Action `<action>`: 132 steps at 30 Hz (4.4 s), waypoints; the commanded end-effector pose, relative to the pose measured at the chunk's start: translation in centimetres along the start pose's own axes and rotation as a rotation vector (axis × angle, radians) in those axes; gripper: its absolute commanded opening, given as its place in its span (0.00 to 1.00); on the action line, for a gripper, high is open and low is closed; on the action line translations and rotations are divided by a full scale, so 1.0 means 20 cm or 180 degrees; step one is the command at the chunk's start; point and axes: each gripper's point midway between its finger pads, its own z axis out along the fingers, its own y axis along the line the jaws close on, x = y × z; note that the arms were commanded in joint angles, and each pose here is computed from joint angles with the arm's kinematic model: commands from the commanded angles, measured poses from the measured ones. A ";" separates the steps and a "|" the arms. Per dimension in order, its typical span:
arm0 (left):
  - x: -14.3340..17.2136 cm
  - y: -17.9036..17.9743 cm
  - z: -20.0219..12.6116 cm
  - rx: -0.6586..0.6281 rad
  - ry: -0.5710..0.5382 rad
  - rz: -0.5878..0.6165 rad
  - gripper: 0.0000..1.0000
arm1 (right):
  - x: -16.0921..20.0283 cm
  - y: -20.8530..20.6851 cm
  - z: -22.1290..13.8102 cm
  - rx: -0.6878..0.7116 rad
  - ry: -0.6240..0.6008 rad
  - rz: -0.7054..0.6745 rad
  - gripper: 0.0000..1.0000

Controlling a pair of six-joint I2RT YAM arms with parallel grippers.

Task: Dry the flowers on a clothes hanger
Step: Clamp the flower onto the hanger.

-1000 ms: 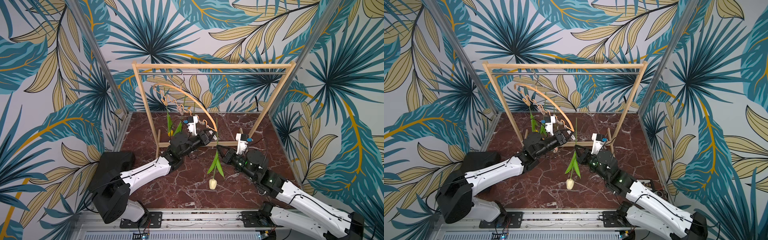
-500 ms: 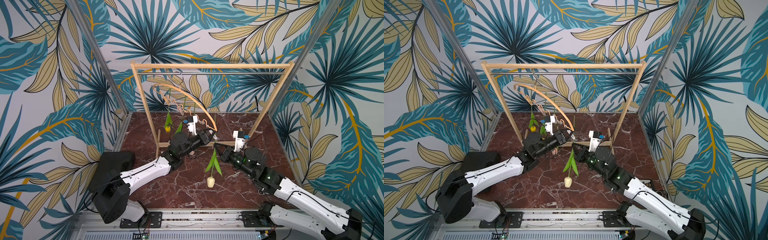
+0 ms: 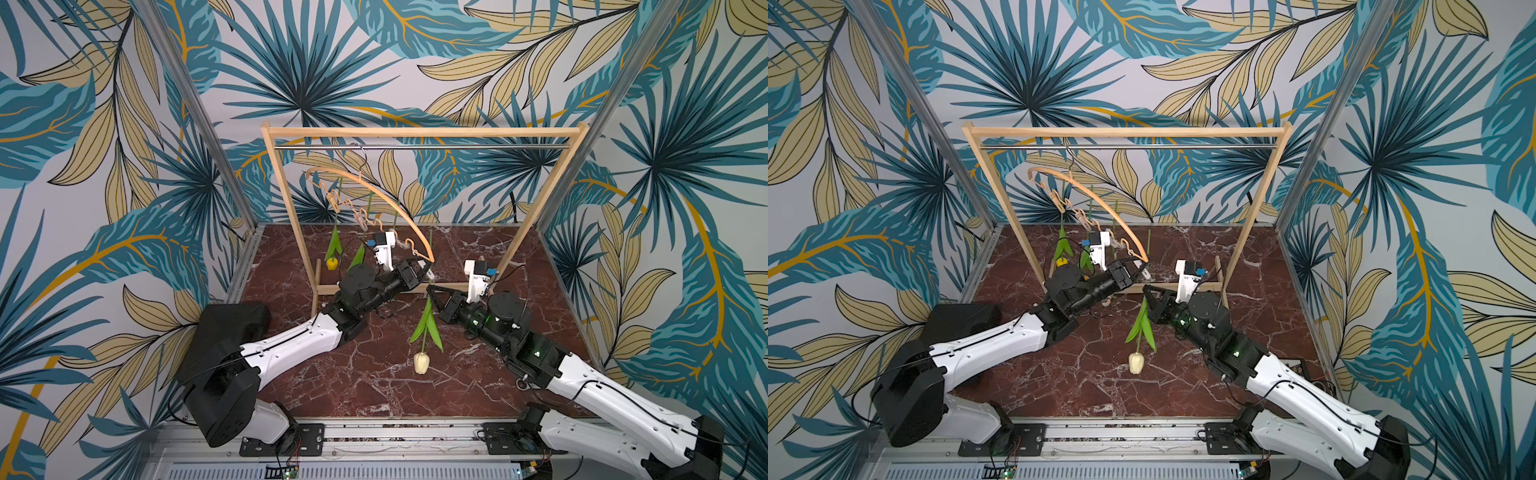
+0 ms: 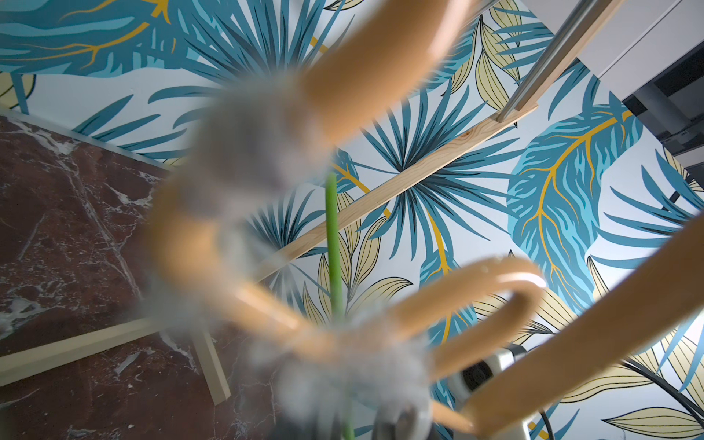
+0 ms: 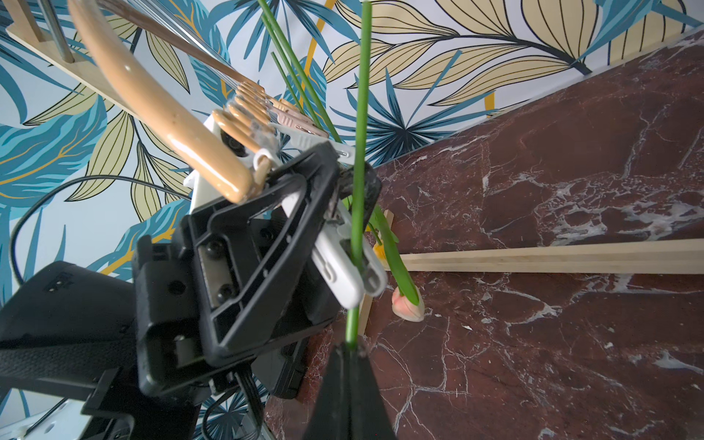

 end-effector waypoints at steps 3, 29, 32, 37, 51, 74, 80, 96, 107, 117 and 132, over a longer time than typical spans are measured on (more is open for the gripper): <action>0.11 0.12 -0.02 -0.0186 0.0214 -0.0132 0.03 | -0.07 0.07 -0.02 -0.0080 -0.0058 -0.0193 0.00; 0.13 0.13 -0.04 -0.0195 0.0241 -0.0111 0.03 | -0.04 0.07 -0.01 0.0088 0.0243 -0.0648 0.00; 0.13 0.12 -0.04 -0.0180 0.0251 -0.0109 0.08 | -0.03 0.08 0.00 0.0060 0.0262 -0.0629 0.00; 0.13 0.12 -0.03 -0.0169 0.0248 -0.0109 0.20 | -0.03 0.07 -0.01 0.0083 0.0238 -0.0631 0.00; 0.12 0.13 -0.01 -0.0170 0.0253 -0.0099 0.44 | -0.02 0.06 -0.01 0.0092 0.0270 -0.0628 0.00; 0.15 0.23 -0.21 -0.0968 0.0514 0.0477 0.72 | 0.00 0.02 0.04 0.0215 0.0285 -0.0544 0.00; 0.11 0.27 -0.47 -0.1455 0.0457 0.0769 0.77 | 0.00 -0.01 0.04 0.0282 0.0284 -0.0546 0.00; -0.14 0.25 -0.83 -0.2383 -0.0044 0.1212 0.76 | 0.11 -0.11 0.10 0.0443 0.0504 -0.0466 0.00; -0.23 0.28 -0.99 -0.2793 -0.0281 0.1366 0.78 | 0.19 -0.16 0.17 0.0453 0.0647 -0.0401 0.00; -0.19 0.38 -1.01 -0.2956 -0.0249 0.1332 0.79 | 0.20 -0.16 0.16 0.0482 0.0753 -0.0504 0.34; -0.26 0.41 -0.98 -0.3128 -0.0317 0.1416 0.78 | 0.07 -0.26 0.02 0.0957 0.0609 -0.0839 0.45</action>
